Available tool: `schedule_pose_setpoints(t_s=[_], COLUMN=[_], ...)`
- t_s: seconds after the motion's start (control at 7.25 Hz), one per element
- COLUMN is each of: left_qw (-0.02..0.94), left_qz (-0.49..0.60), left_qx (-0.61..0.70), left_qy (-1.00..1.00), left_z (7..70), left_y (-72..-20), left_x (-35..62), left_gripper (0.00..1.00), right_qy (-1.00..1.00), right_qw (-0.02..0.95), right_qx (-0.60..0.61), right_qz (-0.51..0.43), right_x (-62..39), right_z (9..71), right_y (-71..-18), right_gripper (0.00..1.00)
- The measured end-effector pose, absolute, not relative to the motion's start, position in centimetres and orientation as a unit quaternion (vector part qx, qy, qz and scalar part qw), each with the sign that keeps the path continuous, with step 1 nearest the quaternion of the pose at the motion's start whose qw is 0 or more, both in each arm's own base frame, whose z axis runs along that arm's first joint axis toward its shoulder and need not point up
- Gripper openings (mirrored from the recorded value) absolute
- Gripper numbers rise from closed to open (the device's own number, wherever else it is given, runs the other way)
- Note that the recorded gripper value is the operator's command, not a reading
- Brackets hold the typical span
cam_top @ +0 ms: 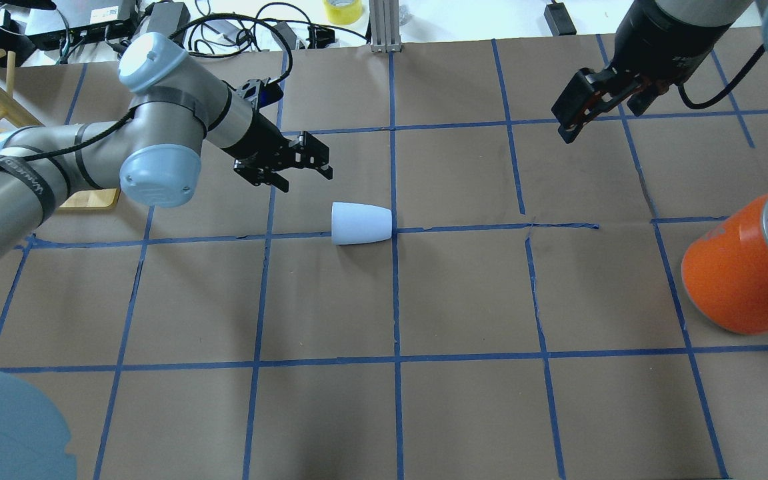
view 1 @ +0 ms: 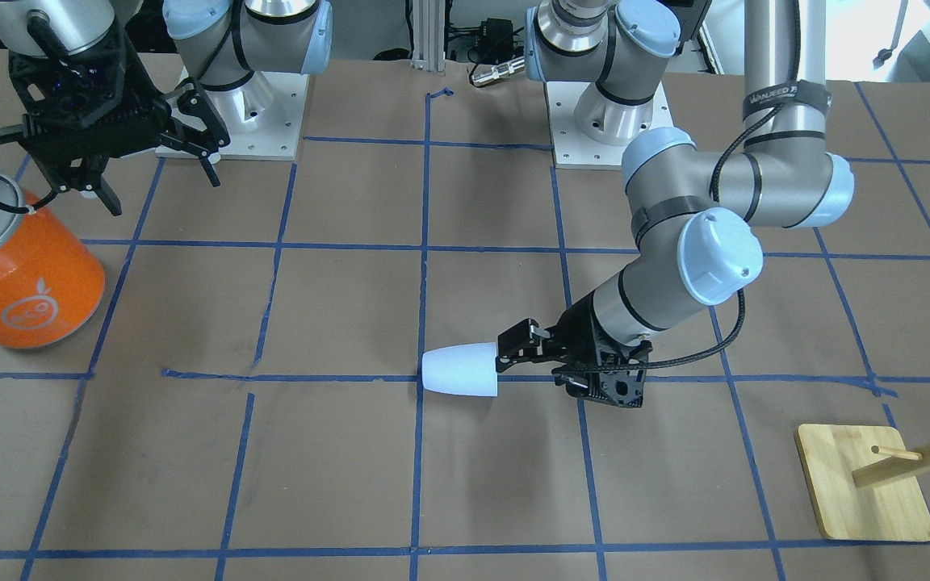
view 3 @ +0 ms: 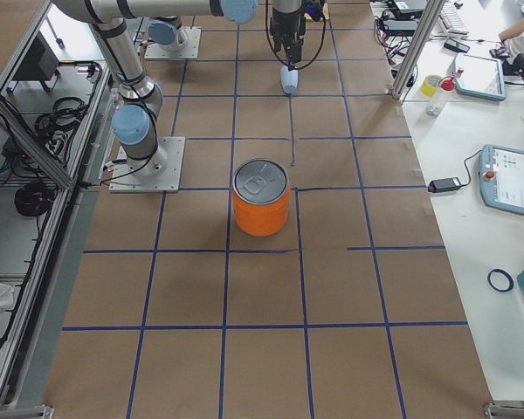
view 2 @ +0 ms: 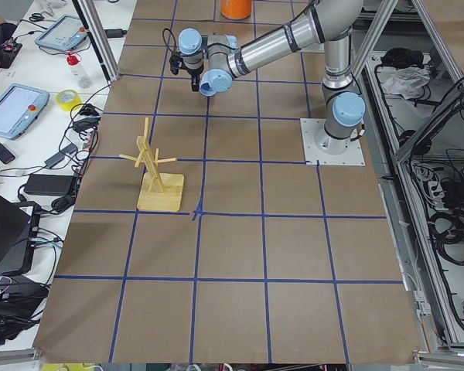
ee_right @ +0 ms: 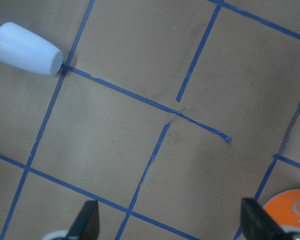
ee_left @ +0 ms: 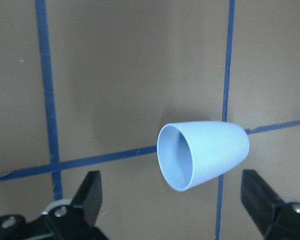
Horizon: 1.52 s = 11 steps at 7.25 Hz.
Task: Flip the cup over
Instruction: 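Reach the left gripper to the cup lying on its side and grasp it, then lift the cup with the left gripper and rotate it upright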
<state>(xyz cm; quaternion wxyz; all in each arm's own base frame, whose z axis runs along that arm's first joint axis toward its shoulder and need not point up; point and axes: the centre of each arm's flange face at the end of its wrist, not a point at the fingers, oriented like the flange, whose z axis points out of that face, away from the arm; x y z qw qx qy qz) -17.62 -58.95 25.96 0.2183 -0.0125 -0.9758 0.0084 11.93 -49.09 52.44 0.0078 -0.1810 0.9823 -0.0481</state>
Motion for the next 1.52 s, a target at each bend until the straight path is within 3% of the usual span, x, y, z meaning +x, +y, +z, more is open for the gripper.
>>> schedule_pose_setpoints(t_s=[0.69, 0.83, 0.97, 1.1, 1.52], left_qw=[0.263, 0.268, 0.269, 0.27, 0.268], left_qz=[-0.027, -0.034, -0.039, -0.043, -0.056], left_qx=[-0.024, -0.024, -0.023, -0.019, 0.05], left_qy=[-0.964, -0.963, -0.962, -0.962, -0.96], left_z=[20.8, 20.2, 19.9, 19.7, 20.4], left_y=[-59.1, -58.9, -58.8, -58.7, -59.2], left_x=[-20.6, -21.1, -21.6, -21.7, -21.9], left_gripper=[1.0, 0.83, 0.5, 0.01, 0.0], right_qy=[0.997, 0.997, 0.997, 0.998, 0.998], right_qw=[0.002, 0.005, 0.006, 0.005, -0.001], right_qx=[-0.052, -0.044, -0.041, -0.04, -0.045], right_qz=[-0.06, -0.061, -0.059, -0.055, -0.049], right_x=[12.6, 12.6, 12.6, 12.6, 12.5], right_z=[53.1, 53.1, 52.9, 52.8, 52.3], right_y=[-48.1, -48.1, -48.1, -48.0, -47.7], right_gripper=[1.0, 1.0, 1.0, 1.0, 1.0])
